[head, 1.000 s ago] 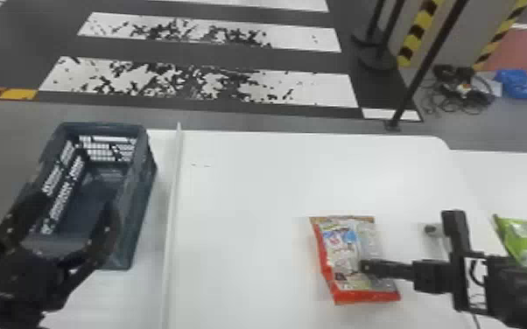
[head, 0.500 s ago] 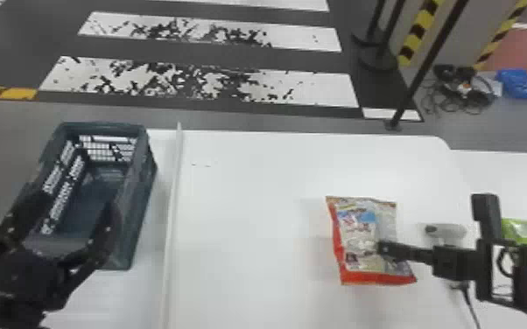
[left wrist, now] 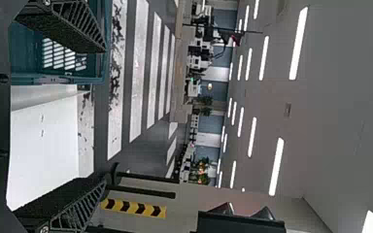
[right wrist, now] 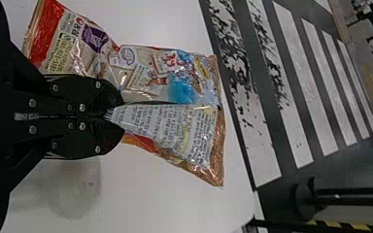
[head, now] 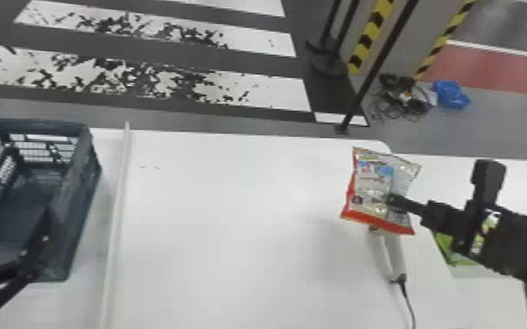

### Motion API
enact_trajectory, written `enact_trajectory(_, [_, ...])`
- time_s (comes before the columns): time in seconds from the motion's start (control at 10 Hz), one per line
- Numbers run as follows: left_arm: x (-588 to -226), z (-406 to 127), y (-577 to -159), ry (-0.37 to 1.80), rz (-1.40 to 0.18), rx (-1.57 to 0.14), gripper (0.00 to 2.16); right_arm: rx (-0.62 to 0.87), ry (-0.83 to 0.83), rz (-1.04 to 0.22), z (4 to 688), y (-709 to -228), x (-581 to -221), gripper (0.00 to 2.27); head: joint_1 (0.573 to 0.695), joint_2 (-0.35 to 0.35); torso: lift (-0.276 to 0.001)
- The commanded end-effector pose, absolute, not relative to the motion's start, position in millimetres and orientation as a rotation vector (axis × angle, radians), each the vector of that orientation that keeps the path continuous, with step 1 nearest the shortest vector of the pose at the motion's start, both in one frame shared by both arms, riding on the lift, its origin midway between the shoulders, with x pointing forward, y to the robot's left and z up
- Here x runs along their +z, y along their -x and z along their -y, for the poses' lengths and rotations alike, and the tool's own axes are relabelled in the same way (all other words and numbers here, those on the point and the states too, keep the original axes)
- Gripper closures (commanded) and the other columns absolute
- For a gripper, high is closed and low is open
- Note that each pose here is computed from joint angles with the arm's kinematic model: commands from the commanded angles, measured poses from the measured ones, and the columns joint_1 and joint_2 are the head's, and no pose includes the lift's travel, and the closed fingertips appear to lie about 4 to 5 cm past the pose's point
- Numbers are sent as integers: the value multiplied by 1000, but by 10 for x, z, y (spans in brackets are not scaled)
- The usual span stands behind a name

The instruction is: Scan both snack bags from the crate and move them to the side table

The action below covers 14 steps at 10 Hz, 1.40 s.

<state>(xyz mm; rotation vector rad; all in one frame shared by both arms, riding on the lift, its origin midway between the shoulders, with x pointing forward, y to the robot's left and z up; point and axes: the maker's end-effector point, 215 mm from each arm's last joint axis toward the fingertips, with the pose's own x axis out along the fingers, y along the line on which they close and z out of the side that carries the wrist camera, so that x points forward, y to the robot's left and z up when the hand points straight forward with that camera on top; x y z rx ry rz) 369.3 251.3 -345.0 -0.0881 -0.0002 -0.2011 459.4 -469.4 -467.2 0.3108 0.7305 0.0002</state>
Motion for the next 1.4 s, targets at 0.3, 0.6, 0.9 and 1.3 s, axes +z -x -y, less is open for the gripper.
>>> enact_trajectory(0.3, [-3504, -2491, -3699, 79, -21, -206, 36, -345, -305, -646, 6104, -4701, -4691, 2128, 695, -350, -29])
enact_trajectory(0.6, [-3449, -2488, -3656, 78, -18, -213, 36, -526, -224, -568, 6905, -4714, -4667, 2128, 695, -350, -29])
enact_trajectory(0.9, [-3436, -2486, -3603, 79, -11, -220, 36, -710, -174, -553, 7396, -4628, -4755, 2118, 695, -350, -29])
enact_trajectory(1.3, [-3357, -2489, -3594, 88, 18, -218, 36, -797, -109, -577, 7530, -4492, -4821, 275, 695, -350, -29])
